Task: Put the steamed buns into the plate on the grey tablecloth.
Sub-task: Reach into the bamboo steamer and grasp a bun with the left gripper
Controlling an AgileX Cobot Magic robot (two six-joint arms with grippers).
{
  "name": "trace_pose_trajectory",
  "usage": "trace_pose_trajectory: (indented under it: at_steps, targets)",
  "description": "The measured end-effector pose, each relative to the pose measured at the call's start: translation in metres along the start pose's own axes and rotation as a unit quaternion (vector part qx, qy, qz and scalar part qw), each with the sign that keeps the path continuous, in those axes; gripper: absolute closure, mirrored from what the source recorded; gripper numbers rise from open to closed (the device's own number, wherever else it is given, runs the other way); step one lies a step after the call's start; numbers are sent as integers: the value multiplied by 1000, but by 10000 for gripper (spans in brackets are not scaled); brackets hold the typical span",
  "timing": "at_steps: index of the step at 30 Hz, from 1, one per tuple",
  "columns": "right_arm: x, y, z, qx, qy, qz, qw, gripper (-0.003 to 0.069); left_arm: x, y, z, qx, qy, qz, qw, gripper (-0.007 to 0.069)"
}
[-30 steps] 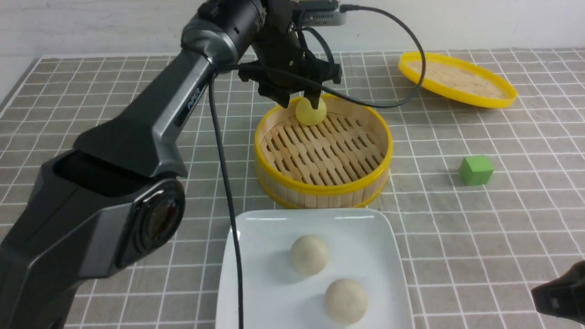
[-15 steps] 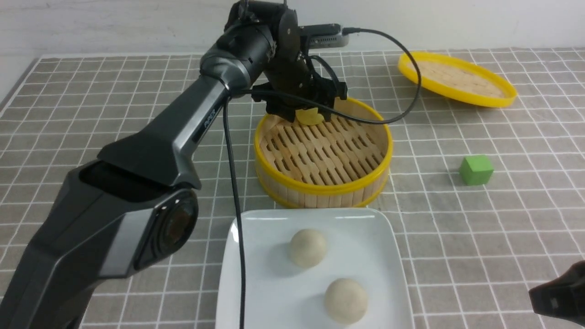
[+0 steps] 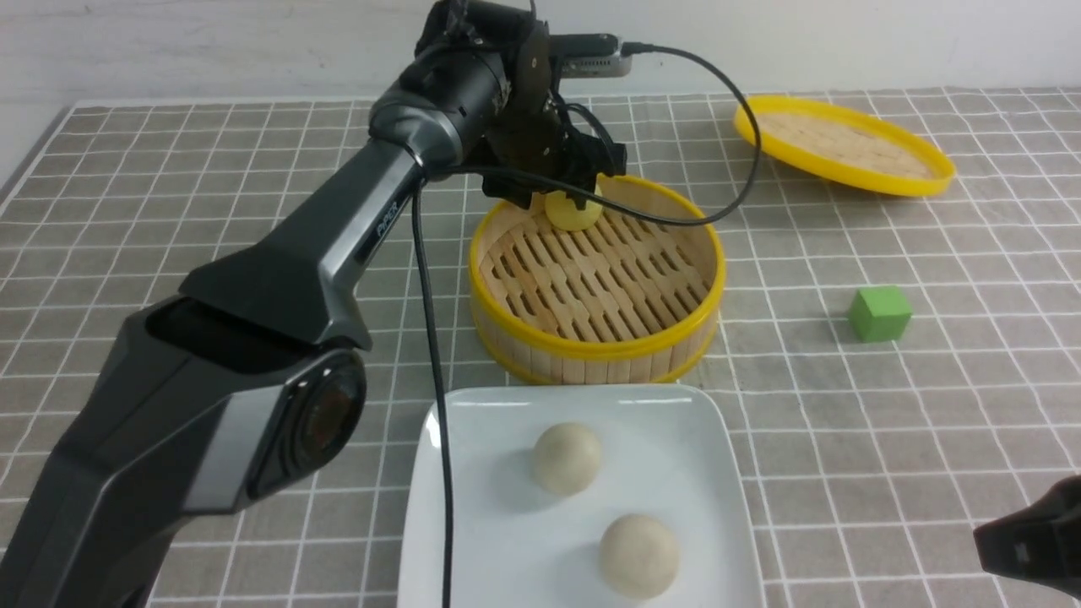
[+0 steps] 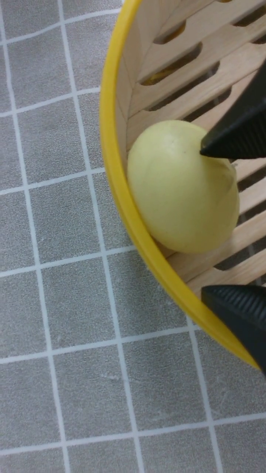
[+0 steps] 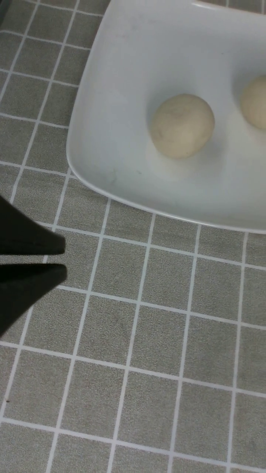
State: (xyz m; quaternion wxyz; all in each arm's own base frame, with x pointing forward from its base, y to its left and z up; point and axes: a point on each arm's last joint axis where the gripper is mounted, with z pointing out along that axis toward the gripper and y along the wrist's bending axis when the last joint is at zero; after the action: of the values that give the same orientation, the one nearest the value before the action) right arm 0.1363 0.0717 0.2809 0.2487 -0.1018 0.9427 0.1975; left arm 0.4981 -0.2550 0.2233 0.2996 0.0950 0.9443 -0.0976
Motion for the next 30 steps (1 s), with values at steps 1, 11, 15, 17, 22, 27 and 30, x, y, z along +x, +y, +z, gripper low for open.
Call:
trace_pose_trajectory:
  at_steps: [1, 11, 15, 17, 22, 27, 30]
  targets:
    - [0, 0, 0, 0, -1, 0, 1000, 598, 0, 0, 0, 0, 0, 0, 1000, 159]
    - [-1, 0, 0, 0, -4, 0, 1000, 587, 3, 1, 5, -4, 4, 2, 1000, 170]
    - [-1, 0, 0, 0, -5, 0, 1000, 583, 9, 3, 13, -11, 14, 17, 1000, 192]
    - [-1, 0, 0, 0, -5, 0, 1000, 581, 9, 4, 13, -13, 14, 27, 999, 216]
    - [-1, 0, 0, 0, -5, 0, 1000, 578, 8, 5, 13, -20, 11, 34, 999, 271]
    - [-1, 0, 0, 0, -5, 0, 1000, 577, 10, 6, 13, -26, 22, 35, 999, 439]
    - [-1, 0, 0, 0, -5, 0, 1000, 574, 10, 6, 12, -31, 24, 39, 998, 582]
